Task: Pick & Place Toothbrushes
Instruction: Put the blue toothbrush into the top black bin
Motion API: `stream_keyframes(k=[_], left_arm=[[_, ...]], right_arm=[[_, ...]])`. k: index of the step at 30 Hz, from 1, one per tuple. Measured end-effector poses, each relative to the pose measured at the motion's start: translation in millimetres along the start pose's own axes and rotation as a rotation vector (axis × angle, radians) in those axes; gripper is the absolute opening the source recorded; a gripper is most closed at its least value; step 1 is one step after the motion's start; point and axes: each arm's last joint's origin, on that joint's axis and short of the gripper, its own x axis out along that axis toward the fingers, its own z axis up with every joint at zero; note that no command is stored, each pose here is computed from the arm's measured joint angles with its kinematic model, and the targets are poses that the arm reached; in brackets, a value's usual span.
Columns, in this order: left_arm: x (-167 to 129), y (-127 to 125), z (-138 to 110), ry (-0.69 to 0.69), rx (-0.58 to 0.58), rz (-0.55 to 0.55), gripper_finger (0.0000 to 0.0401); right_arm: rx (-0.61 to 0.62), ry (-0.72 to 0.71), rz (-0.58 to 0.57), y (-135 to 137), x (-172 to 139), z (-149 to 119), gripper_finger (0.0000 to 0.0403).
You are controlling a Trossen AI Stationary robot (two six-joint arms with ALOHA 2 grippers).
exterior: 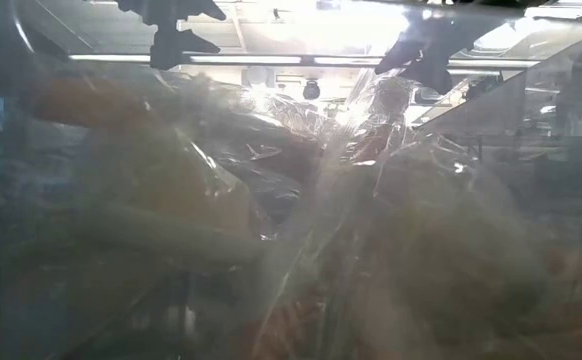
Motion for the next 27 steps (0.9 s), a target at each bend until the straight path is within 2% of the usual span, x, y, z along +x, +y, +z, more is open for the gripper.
stream_keyframes(k=[8,27], left_arm=[[2.6,1.7,3.1,-0.052,0.003,0.054,0.0216],[2.3,0.8,2.5,-0.037,-0.031,0.028,0.0216]], right_arm=[[0.000,0.000,0.000,0.0,0.0,0.1,0.0215],[0.000,0.000,0.001,0.0,0.0,0.0,0.0215]])
